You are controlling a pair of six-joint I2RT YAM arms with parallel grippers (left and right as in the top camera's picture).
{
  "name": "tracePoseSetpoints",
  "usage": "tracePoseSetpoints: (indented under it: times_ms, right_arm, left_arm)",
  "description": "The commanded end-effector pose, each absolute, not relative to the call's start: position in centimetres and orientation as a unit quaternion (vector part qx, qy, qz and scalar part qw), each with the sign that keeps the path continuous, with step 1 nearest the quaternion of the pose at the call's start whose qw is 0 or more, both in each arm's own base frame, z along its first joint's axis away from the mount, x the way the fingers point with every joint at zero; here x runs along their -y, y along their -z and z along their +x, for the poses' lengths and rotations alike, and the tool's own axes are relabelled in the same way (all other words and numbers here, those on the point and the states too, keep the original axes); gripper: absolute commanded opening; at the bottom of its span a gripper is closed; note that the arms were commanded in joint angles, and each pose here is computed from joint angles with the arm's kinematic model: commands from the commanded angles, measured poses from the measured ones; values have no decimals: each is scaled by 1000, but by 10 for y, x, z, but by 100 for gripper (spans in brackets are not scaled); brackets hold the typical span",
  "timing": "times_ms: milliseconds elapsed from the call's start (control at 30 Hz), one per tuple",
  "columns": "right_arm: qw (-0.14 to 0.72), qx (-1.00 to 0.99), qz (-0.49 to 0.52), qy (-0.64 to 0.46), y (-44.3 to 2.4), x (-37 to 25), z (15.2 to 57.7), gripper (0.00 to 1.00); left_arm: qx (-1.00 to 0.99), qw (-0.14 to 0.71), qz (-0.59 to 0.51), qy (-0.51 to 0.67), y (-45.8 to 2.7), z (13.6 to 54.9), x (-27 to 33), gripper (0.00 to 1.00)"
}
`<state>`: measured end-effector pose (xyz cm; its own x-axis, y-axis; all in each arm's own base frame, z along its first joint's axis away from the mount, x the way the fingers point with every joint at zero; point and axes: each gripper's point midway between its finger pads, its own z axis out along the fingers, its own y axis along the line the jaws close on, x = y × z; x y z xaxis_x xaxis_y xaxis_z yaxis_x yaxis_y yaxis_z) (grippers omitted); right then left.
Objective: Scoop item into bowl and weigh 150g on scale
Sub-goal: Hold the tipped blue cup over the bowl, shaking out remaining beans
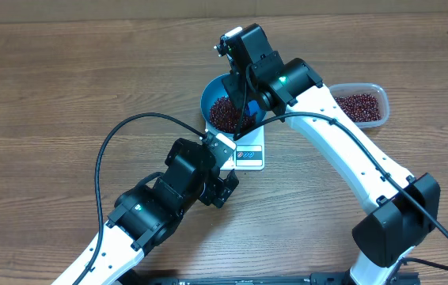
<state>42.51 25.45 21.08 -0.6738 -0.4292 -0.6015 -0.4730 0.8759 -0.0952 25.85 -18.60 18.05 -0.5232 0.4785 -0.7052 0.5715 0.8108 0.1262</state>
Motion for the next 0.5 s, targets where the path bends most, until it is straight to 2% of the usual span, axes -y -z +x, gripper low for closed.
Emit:
tracePoseSetpoints:
  times_ms: [0, 467]
  right_arm:
    - [364, -898, -242, -42, -252, -255, 426, 4]
    - [367, -889, -272, -24, -252, -254, 427, 4]
  left_arm:
    - [-874, 383, 294, 56, -178, 260, 184, 100]
    - [-874, 383, 294, 56, -178, 260, 184, 100]
